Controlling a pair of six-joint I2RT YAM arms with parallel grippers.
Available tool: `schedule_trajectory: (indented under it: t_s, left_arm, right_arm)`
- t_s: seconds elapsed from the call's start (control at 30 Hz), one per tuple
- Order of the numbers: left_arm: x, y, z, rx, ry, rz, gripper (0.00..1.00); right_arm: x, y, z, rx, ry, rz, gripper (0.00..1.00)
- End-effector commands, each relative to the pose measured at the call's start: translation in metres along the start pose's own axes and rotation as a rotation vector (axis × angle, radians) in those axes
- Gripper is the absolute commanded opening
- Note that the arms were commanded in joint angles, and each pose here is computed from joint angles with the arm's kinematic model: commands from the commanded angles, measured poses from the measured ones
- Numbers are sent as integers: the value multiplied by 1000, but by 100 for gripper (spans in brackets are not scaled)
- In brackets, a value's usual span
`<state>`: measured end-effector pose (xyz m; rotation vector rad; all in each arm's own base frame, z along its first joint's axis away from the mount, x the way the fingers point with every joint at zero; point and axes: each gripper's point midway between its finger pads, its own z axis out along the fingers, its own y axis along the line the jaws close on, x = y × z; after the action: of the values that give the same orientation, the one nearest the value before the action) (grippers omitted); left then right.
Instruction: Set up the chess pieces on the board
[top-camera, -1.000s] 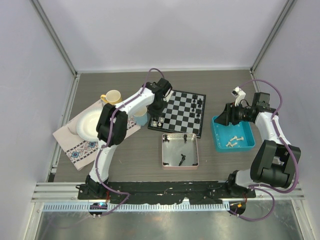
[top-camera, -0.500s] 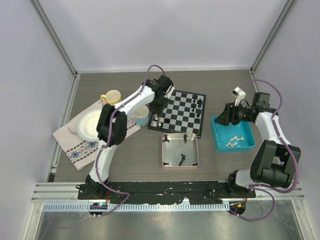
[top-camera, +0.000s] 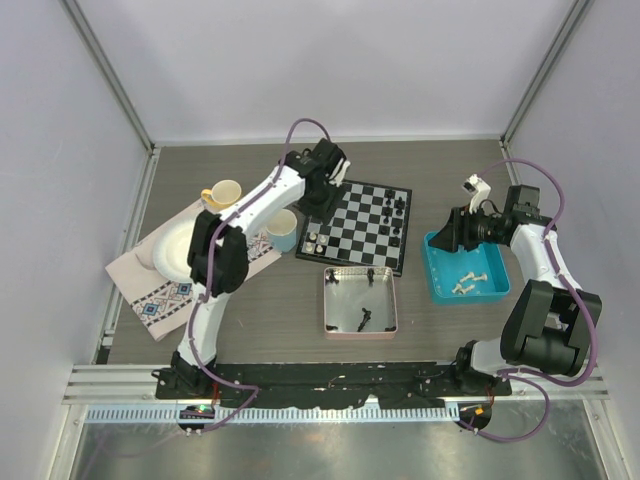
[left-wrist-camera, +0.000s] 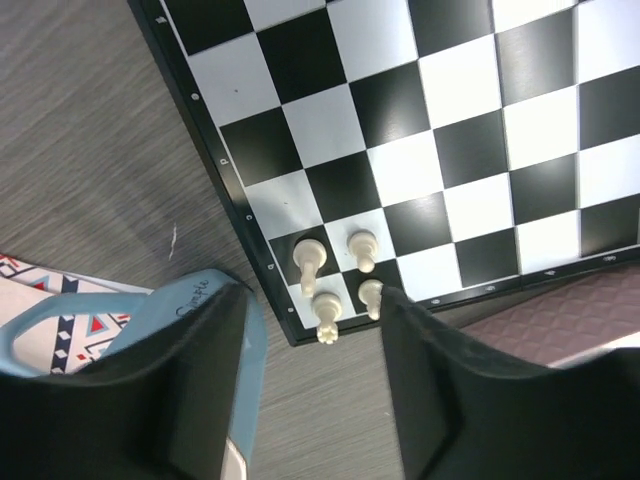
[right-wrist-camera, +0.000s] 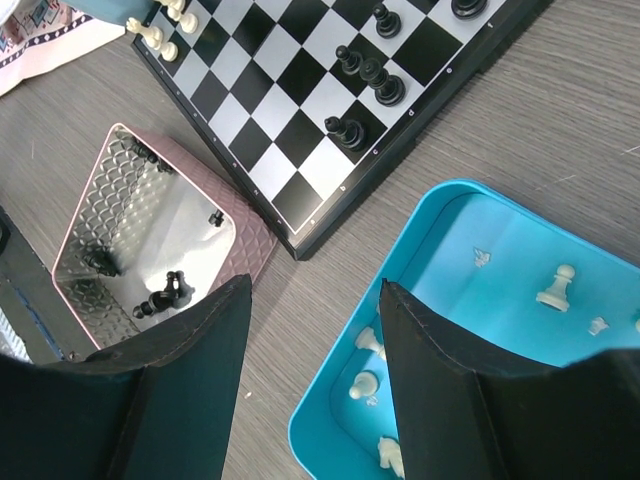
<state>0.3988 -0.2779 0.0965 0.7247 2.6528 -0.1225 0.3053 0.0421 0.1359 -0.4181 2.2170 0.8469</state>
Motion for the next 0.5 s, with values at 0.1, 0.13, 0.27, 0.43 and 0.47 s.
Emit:
schedule_trajectory:
  t_s: [0.1,0.13,0.27,0.43,0.47]
  left_arm:
    - [-65,-2,-100,55,-378,-63,74]
    - [-59,0,-110,55,-401,-66,76]
    - [-65,14,-141,73,-581,-122,99]
    - [-49,19,-157,188,-647,-192,99]
    - [-41,19,-160,194,-651,-191,100]
  right_arm:
    - [-7,-2,-14,61,4,-100,60]
    - [-6,-1,-15,67,10,-111,60]
    - [-4,-2,-26,106,55,-148,60]
    - [1,-10,-37,196,117,-103,60]
    - [0,-13,-38,215,120,-90,60]
